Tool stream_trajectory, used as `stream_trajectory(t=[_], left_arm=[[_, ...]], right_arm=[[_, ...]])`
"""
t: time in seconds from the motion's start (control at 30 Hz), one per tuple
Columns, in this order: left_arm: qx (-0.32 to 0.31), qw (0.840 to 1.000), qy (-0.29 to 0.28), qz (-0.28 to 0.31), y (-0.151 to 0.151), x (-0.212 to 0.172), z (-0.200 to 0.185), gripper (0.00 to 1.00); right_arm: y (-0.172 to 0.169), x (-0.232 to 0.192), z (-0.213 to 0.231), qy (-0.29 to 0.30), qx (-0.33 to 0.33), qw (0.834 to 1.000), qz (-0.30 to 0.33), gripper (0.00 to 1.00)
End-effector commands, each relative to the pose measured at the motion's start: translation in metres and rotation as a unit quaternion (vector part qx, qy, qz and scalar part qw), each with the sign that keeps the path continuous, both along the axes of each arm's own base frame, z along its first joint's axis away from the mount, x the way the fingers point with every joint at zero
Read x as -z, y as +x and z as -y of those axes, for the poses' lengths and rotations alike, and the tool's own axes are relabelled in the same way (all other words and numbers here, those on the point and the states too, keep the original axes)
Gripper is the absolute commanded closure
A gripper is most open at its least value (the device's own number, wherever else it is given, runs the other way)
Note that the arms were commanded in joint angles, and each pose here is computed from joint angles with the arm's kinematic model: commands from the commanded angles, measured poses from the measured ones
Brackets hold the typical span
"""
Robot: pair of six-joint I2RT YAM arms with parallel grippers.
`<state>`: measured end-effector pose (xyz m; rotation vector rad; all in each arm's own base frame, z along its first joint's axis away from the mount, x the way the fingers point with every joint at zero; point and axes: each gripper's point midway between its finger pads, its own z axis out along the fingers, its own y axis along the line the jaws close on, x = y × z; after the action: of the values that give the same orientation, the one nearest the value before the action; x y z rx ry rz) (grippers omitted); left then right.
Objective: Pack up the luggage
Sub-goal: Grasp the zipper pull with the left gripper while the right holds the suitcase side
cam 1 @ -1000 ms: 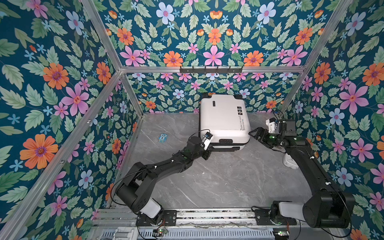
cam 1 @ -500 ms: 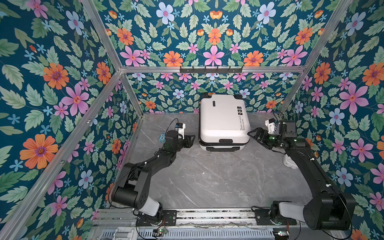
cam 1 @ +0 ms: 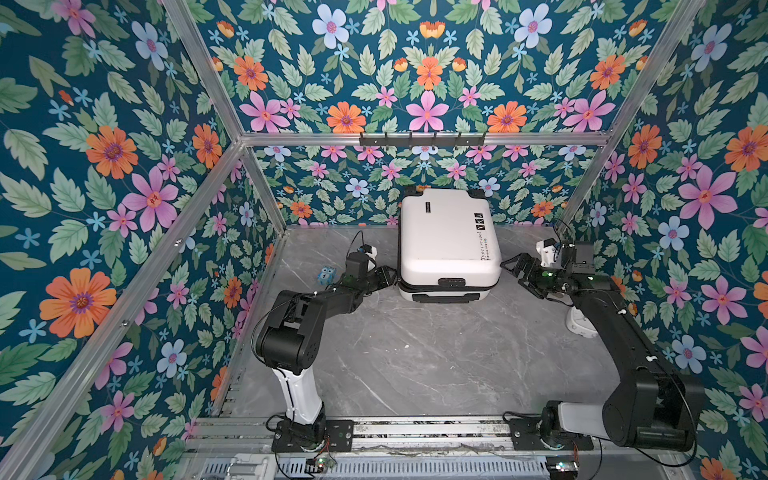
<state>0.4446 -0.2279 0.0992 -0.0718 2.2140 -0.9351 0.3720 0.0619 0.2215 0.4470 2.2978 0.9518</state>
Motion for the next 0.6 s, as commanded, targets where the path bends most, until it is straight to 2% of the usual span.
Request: stream_trajectory(t=[0.0,0.33,0.43,0.57], left_arm=[[0.035,0.999,0.003,0.003,-0.012,0.000,0.020,0.55],[0.116,0.992,0.014,0.044,-0.040,-0.014,0.079,0.54],[0.120,0.992,0.019,0.035,-0.049,-0.009,0.076,0.60],[0.134,0.989,0.055,0.032,-0.070,0.004,0.059,0.69]], right_arm=[[0.013,-0.015,-0.001,0.025,-0.004,0.999,0.025,0.04],[0.021,-0.011,0.003,0.009,-0.008,1.000,0.014,0.04],[0.020,-0.012,0.007,0.002,-0.004,1.000,0.014,0.04],[0.016,-0.015,0.013,-0.010,0.002,1.000,0.016,0.04]])
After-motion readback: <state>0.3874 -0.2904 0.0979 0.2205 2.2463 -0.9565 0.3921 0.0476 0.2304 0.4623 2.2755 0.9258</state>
